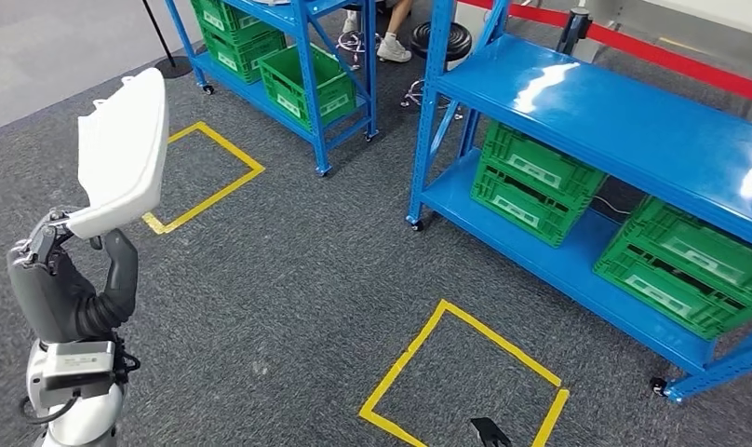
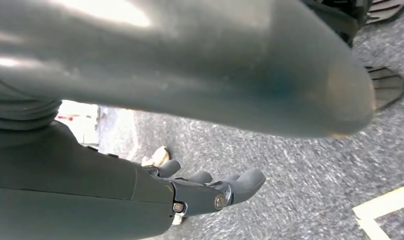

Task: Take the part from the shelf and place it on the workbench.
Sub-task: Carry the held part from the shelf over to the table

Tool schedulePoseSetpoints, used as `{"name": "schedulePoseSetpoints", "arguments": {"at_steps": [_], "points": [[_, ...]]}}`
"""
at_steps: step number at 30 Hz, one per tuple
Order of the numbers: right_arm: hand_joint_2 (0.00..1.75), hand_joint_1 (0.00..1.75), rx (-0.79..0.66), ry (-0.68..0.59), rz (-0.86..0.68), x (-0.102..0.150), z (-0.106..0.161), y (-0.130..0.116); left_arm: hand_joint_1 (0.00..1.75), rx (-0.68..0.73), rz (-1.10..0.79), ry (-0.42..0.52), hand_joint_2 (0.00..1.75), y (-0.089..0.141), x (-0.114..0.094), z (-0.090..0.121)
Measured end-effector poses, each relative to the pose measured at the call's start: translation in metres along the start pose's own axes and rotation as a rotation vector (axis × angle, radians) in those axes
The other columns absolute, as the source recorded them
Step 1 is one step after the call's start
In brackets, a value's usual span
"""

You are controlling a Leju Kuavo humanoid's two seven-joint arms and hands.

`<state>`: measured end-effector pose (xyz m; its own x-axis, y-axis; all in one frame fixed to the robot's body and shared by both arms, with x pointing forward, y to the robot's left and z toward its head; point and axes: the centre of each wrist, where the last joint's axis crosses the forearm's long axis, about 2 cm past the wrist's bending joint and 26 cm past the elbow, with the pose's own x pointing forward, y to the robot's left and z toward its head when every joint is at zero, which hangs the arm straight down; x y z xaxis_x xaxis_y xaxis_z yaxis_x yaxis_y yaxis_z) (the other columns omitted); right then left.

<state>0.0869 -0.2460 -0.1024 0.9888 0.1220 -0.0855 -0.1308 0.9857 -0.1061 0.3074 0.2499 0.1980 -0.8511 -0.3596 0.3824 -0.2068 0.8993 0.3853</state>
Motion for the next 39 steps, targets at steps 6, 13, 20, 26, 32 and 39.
{"name": "schedulePoseSetpoints", "arguments": {"at_steps": [6,13,20,26,32,39], "points": [[0.00,0.00,-0.020,0.029,0.003,-0.015,-0.006,-0.007,1.75,0.018,0.024,0.015,1.75,-0.011,-0.002,-0.005],[0.00,0.00,-0.033,0.062,0.036,-0.015,-0.006,-0.011,1.75,-0.007,0.002,0.048,1.75,-0.015,0.004,0.015],[0.00,0.00,-0.012,0.066,0.019,-0.019,-0.007,-0.009,1.75,-0.058,0.017,0.032,1.75,-0.022,0.011,0.015],[0.00,0.00,0.000,0.074,0.030,-0.024,-0.008,-0.007,1.75,-0.060,0.011,0.035,1.75,-0.024,0.014,0.015],[0.00,0.00,0.000,0.068,0.048,-0.021,-0.007,-0.004,1.75,-0.036,-0.018,0.048,1.75,-0.015,0.018,0.023],[0.00,0.00,-0.005,0.056,0.055,-0.022,-0.007,-0.003,1.75,-0.018,-0.003,0.071,1.75,-0.013,0.020,0.030]]}}
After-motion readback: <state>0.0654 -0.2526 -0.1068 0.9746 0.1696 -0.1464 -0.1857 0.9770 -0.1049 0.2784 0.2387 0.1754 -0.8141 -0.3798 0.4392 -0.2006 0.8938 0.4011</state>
